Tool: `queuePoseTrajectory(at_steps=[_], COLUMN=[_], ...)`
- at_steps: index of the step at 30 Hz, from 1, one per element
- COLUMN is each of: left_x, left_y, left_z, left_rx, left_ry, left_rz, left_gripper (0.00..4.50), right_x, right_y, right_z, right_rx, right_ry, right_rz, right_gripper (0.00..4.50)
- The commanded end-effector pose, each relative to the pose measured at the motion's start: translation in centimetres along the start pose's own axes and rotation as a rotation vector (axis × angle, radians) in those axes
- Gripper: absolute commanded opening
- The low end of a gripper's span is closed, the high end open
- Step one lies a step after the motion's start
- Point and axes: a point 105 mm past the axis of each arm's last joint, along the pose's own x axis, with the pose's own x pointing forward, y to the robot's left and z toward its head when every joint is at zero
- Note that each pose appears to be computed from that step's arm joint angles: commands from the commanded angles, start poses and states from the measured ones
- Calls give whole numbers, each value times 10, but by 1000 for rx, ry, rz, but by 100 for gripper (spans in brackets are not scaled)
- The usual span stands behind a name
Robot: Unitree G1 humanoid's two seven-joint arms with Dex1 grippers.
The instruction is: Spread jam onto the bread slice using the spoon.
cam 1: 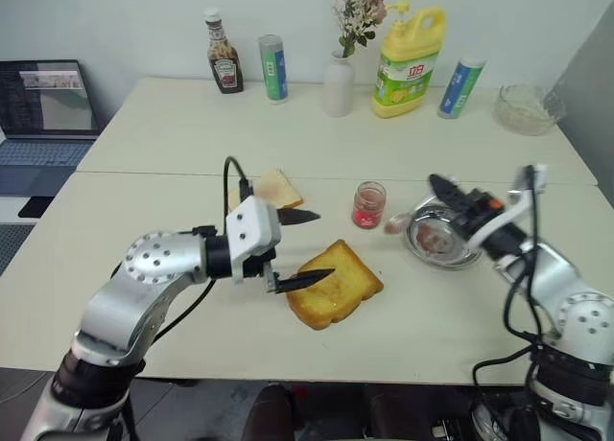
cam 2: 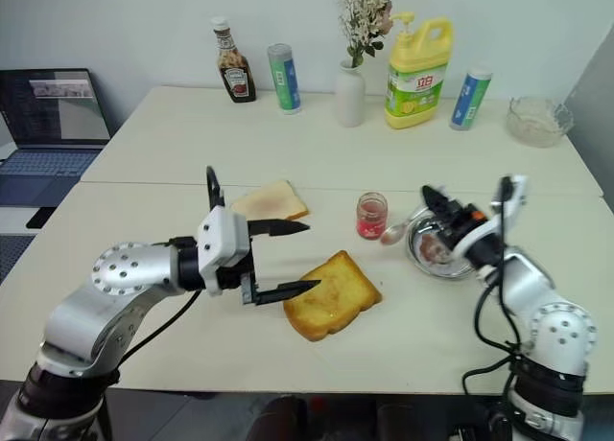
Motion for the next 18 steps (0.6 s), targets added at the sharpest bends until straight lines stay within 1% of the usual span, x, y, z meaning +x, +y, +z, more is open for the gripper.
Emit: queuePoseTrajectory(at_steps=[1, 4, 7, 12, 18], left_x=[11, 21, 34, 44, 47], left_y=[1, 2, 5, 6, 6], left_z=[10, 15, 19, 22, 21], left_rx=[-13, 1, 12, 40, 55], left_ry=[-2, 5, 10, 8, 6], left_rz=[-54, -87, -98, -125, -133], left_gripper=[450, 450, 450, 450, 450], right_x=[-15, -23, -26, -18, -12], right_y=[-22, -42, -68, -83, -110], right_z=[28, 33, 33, 28, 24], right_rx=[-6, -4, 3, 1, -32], right_ry=[-110, -131, -138, -140, -146], right_rz=[-82, -140, -215, -232, -302], right_gripper=[2, 2, 2, 2, 2])
